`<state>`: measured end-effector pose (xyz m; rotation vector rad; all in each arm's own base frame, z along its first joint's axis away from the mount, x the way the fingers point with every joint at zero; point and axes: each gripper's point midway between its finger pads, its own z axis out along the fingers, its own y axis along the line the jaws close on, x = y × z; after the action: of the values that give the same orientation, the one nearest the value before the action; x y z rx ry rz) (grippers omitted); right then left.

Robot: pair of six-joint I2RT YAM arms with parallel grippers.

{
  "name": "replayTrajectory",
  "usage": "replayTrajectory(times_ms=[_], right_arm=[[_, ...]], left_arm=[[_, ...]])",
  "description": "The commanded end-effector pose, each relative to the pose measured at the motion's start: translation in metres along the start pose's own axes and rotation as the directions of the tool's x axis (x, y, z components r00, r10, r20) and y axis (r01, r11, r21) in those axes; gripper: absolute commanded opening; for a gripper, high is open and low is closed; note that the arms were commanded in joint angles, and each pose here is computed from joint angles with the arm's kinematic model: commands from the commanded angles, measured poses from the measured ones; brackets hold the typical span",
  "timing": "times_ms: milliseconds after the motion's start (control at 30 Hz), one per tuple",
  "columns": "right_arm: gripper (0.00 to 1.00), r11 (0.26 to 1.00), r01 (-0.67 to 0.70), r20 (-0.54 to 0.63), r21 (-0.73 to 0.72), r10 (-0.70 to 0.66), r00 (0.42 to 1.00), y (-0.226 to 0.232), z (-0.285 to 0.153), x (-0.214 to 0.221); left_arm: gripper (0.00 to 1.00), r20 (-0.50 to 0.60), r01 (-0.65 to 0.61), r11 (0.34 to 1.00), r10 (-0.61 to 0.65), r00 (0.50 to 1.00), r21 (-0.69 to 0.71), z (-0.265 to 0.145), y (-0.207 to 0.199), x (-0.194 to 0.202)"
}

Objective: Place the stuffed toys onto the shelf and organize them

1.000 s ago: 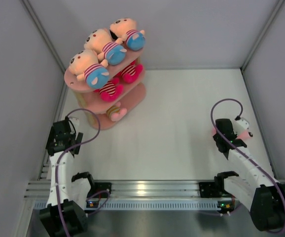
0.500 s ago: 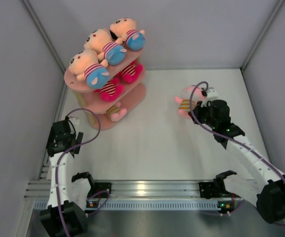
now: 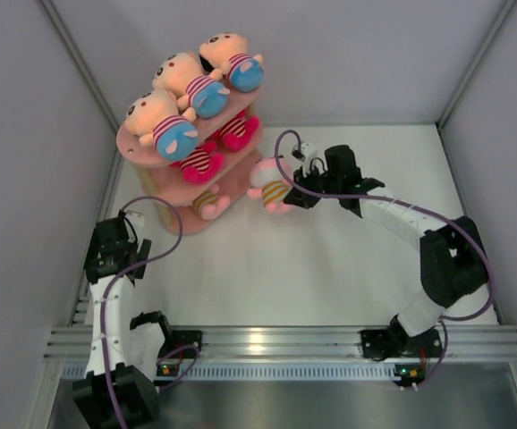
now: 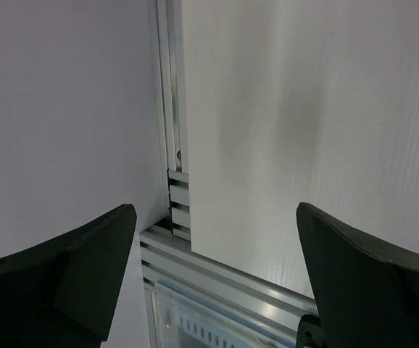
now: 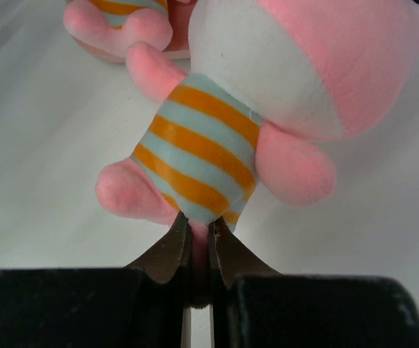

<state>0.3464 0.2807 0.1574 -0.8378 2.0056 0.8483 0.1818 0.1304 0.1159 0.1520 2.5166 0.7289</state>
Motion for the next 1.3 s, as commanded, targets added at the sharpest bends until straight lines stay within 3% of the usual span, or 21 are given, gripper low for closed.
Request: replayTrajectory(times_ms=[0,67,133,367,633,733,767,867,967,1267], right_arm=[[0.02,0.984,0.124,0.049,-0.130,-0.119,0.992,0.017,0.026,-0.033],[0.02,0.980,0.140,0.054,-0.141,-0.133,0.990,0.014,0.038,-0.047],[0.03,0.979,0.106,0.006,-0.175,-0.106,0.994,0.009,0.057,-0.035],[0.05,0.970,0.128,0.082,-0.205,-0.113,0.990,0.004,0.091,-0.063],[0.10,0.959,0.121,0.082,-0.255,-0.104,0.991,0.003,0.134,-0.068],[0.24,0.971,0.098,0.080,-0.218,-0.082,0.993,-0.007,0.144,-0.064],[0.36,0.976,0.072,0.092,-0.206,-0.054,0.994,-0.009,0.147,-0.067],[0.58,0.984,0.053,0.113,-0.170,-0.034,0.993,-0.015,0.147,-0.072],[0.64,0.994,0.025,0.107,-0.106,-0.013,0.994,-0.026,0.143,-0.075],[0.65,0.994,-0.106,0.180,-0.015,0.107,0.978,-0.022,0.107,-0.080]], left_arm=[[0.99,0.023,0.022,0.999,-0.021,1.000,-0.029,-0.003,0.010,-0.010],[0.99,0.020,0.022,0.999,-0.022,1.000,-0.034,-0.003,0.011,-0.010],[0.99,0.019,0.022,0.999,-0.022,1.000,-0.044,-0.004,0.013,-0.011],[0.99,0.028,0.026,0.997,-0.024,0.999,-0.067,-0.008,0.018,-0.012],[0.99,0.015,0.021,0.997,-0.020,1.000,-0.070,-0.006,0.018,-0.009],[0.99,0.014,0.020,0.998,-0.019,1.000,-0.066,-0.006,0.018,-0.010],[0.99,0.013,0.021,0.998,-0.020,1.000,-0.064,-0.005,0.017,-0.009],[0.99,0.011,0.020,0.998,-0.019,1.000,-0.060,-0.005,0.016,-0.009],[0.99,0.008,0.013,0.998,-0.013,1.000,-0.055,-0.004,0.015,-0.008],[0.99,0.012,0.012,0.999,-0.011,1.000,-0.048,-0.003,0.013,-0.008]])
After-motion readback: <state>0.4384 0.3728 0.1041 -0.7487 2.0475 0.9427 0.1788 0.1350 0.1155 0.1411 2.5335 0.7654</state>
